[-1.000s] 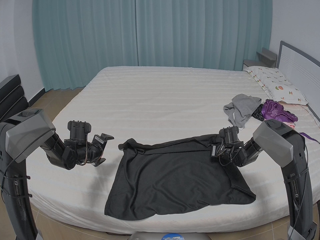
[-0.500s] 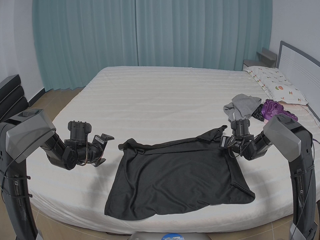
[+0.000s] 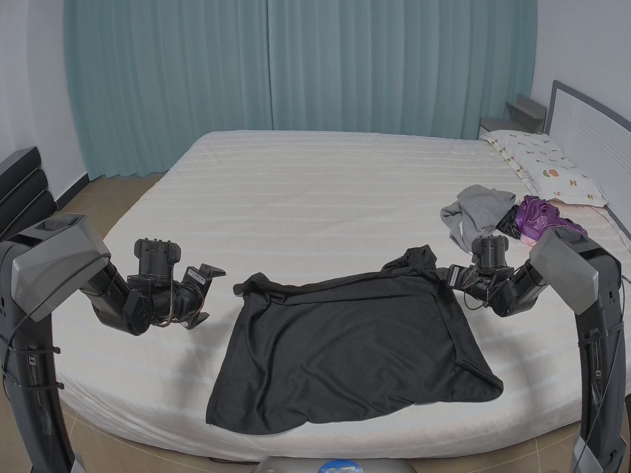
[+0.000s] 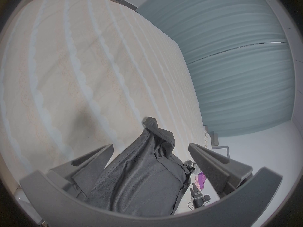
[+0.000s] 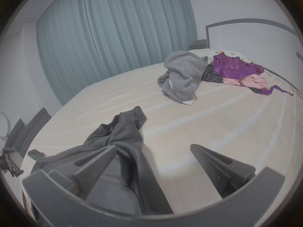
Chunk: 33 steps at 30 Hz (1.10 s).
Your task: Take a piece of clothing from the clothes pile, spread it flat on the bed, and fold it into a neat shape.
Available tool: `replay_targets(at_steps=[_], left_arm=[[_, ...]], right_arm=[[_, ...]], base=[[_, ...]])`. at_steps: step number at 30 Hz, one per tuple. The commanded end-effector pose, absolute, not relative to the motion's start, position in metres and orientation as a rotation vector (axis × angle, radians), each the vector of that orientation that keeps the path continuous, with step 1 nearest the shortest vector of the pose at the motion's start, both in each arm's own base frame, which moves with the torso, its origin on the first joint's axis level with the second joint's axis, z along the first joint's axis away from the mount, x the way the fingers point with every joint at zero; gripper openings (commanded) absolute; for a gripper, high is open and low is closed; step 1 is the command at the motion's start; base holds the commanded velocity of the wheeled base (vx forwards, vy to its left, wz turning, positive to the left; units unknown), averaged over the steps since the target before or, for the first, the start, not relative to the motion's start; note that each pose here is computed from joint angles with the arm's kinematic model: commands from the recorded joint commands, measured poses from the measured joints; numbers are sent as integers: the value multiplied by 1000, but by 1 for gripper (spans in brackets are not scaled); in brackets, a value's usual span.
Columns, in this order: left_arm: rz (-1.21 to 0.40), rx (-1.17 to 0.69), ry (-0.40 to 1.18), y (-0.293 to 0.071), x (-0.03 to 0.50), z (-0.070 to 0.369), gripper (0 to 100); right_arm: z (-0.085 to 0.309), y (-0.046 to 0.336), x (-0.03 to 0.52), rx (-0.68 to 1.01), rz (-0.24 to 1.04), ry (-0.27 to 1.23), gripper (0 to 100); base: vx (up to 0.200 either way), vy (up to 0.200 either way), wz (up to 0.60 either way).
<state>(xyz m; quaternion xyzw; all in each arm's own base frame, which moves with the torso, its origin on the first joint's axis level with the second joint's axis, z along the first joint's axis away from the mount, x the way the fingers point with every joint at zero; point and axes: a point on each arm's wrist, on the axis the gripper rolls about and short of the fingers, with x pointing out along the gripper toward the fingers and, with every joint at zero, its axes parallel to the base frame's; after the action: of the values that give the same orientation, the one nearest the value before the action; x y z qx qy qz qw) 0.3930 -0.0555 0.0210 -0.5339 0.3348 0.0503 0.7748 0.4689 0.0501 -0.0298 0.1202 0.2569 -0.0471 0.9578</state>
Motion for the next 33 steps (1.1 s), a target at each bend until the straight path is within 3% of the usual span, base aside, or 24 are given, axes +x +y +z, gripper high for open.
replay_targets(at_steps=[1,9,17,23,33], left_arm=[[109,-1156,725,-56,393,21,100],[110,-1155,727,-56,393,21,100],[110,-1156,727,-56,393,21,100],[109,-1156,725,-56,393,21,100],[110,-1158,725,-56,393,21,100]], right_arm=[[-12,62,462,250,-53,501,100],[-26,96,450,193,14,558,100],[-50,87,450,77,-16,604,100],[-64,49,464,41,-119,598,100],[-33,-34,470,146,-247,511,100]], base=[[0,0,0],[0,0,0],[0,0,0],[0,0,0],[0,0,0]])
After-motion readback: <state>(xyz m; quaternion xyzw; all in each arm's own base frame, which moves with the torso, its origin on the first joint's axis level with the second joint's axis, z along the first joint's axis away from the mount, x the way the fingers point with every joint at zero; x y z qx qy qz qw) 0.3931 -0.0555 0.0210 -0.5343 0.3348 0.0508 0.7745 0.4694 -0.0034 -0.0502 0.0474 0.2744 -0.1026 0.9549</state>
